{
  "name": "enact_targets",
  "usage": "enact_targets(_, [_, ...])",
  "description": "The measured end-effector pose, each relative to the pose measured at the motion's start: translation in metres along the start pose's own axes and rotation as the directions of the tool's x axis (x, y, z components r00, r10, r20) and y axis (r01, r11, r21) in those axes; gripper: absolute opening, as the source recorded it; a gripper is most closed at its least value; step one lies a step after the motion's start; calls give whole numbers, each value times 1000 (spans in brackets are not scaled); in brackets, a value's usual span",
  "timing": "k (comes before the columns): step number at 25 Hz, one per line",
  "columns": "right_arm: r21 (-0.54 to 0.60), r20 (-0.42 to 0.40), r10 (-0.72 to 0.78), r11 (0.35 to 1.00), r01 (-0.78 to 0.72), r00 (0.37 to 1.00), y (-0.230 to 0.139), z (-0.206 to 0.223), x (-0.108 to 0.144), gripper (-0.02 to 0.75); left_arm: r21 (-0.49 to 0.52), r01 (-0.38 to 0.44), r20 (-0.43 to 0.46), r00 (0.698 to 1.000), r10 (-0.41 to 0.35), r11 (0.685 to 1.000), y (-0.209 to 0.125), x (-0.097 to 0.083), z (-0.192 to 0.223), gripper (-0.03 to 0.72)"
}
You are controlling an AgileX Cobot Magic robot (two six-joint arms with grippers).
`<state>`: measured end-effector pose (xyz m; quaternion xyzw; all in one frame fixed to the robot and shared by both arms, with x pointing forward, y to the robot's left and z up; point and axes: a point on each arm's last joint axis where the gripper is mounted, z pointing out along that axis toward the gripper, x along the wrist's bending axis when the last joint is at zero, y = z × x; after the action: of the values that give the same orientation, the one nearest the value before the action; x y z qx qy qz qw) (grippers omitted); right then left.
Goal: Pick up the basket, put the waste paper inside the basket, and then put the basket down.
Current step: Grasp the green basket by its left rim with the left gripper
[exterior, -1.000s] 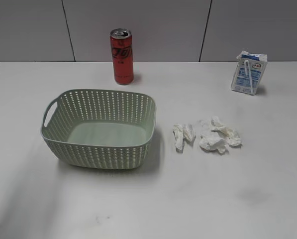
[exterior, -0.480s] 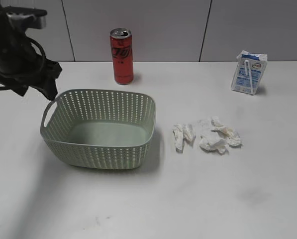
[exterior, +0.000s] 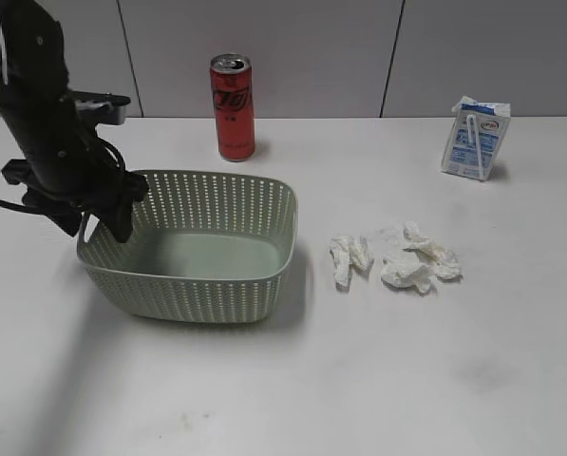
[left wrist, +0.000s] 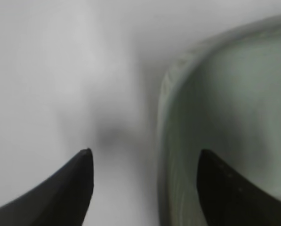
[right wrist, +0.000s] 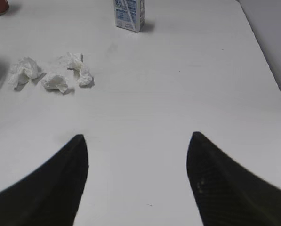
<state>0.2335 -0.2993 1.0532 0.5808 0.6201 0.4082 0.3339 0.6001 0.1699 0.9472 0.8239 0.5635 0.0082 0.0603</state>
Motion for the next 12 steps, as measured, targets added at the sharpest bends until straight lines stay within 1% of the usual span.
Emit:
enact_targets(2, [0,0,0,1000,0,1000,0,0,0,498,7,6,7,1000,-6,1000,1,0,5,489])
enact_targets(9, [0,0,0,1000,0,1000,0,0,0,498,16,14,18,1000,-14,1000,1,-1,11,321])
enact_targets(12, [0,0,0,1000,0,1000,0,0,0,498,29,14,20,1000,-15,999,0,-2,11,197])
